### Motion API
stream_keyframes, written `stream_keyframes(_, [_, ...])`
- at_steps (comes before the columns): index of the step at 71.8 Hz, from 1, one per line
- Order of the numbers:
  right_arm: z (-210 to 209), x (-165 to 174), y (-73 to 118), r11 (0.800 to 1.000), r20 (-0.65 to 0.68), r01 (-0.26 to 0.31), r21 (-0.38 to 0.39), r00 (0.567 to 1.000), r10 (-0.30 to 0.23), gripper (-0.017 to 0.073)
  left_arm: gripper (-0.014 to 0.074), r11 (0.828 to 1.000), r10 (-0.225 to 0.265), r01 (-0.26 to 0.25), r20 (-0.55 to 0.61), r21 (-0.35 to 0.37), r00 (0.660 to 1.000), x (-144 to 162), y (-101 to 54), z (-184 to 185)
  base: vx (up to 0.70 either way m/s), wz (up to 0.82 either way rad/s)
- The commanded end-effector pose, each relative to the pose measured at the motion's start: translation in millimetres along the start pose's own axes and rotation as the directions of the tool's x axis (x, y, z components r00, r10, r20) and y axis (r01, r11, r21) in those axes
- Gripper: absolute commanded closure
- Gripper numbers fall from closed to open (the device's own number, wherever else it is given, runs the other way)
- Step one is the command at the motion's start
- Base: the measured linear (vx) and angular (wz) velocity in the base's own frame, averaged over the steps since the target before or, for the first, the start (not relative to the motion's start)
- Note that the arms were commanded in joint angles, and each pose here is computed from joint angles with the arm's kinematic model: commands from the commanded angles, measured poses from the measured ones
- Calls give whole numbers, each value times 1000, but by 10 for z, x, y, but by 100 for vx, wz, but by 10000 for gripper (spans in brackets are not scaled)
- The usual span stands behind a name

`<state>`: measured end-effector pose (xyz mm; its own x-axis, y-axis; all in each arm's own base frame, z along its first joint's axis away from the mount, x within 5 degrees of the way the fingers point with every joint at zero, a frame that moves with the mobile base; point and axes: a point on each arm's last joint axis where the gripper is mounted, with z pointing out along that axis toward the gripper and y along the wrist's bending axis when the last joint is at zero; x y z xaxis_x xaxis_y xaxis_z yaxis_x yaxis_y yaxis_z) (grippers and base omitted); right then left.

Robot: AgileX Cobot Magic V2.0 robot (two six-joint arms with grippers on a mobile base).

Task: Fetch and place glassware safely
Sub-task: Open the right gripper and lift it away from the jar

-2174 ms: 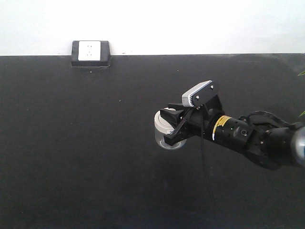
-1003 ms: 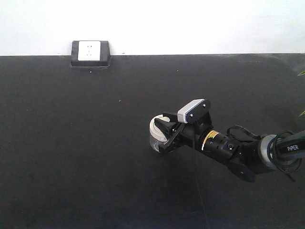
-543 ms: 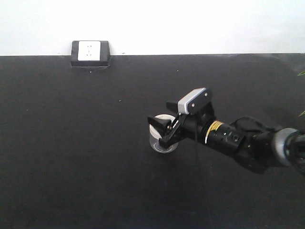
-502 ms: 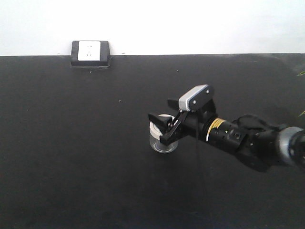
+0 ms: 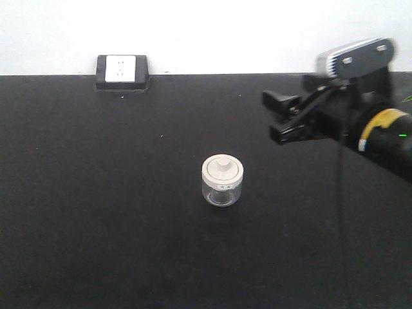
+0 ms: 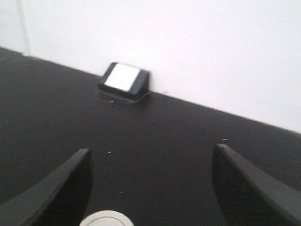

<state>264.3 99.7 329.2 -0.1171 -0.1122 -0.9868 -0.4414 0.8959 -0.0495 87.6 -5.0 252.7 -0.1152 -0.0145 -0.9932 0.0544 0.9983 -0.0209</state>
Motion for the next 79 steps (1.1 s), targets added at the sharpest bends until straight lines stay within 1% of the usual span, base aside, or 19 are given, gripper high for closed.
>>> stream_keyframes(1, [-326, -228, -7, 999, 79, 33, 36, 996, -36, 43, 601, 1000, -10, 9, 87, 12, 996, -146, -11, 0, 0, 0])
stream_keyframes(4, [-463, -243, 4, 998, 93, 44, 46, 994, -48, 43, 601, 1000, -10, 9, 87, 12, 996, -146, -11, 0, 0, 0])
stream_keyframes(7, [-558, -213, 11, 998, 92, 43, 54, 995, -48, 43, 601, 1000, -10, 9, 87, 12, 996, -146, -11, 0, 0, 0])
stream_keyframes(14, [-824, -175, 31, 997, 112, 25, 75, 993, -33, 43, 601, 1000, -10, 9, 87, 12, 996, -146, -11, 0, 0, 0])
stream_keyframes(24, [-1179, -92, 28, 991, 112, 5, 134, 993, -20, 43, 601, 1000, -10, 9, 87, 12, 996, -146, -11, 0, 0, 0])
stream_keyframes(34, [-1539, -42, 4, 977, 118, -19, 214, 993, -7, 43, 601, 1000, -10, 9, 87, 12, 996, -146, -11, 0, 0, 0])
stream_keyframes(43, [-1861, 0, -4, 962, 152, -39, 272, 988, -3, 43, 601, 1000, -10, 9, 87, 12, 996, -146, -11, 0, 0, 0])
stream_keyframes(48, [-2013, 69, -1, 954, 169, -69, 291, 985, 20, 43, 601, 1000, -10, 9, 87, 12, 996, -146, -11, 0, 0, 0])
stream_keyframes(56, [-2222, 208, 27, 949, 214, -120, 292, 975, 58, 43, 601, 1000, -10, 9, 87, 12, 996, -146, -11, 0, 0, 0])
stream_keyframes(59, [-2288, 259, 43, 949, 236, -132, 286, 970, 64, 43, 601, 1000, -10, 9, 87, 12, 996, -146, -11, 0, 0, 0])
stream_keyframes(63, [-2339, 339, 59, 951, 246, -129, 281, 968, 58, 43, 601, 1000, -10, 9, 87, 12, 996, -146, -11, 0, 0, 0])
stream_keyframes(70, [-2385, 488, 88, 954, 243, -139, 266, 967, 73, 43, 601, 1000, -10, 9, 87, 12, 996, -146, -11, 0, 0, 0])
stream_keyframes(75, [-2381, 577, 113, 958, 235, -156, 242, 967, 98, 43, 601, 1000, -10, 9, 87, 12, 996, -146, -11, 0, 0, 0])
stream_keyframes(78, [-2372, 617, 123, 961, 225, -147, 235, 970, 94, 43, 601, 1000, -10, 9, 87, 12, 996, -146, -11, 0, 0, 0])
stream_keyframes(79, [-2364, 633, 127, 961, 220, -151, 231, 970, 99, 43, 601, 1000, -10, 9, 87, 12, 996, -146, -11, 0, 0, 0])
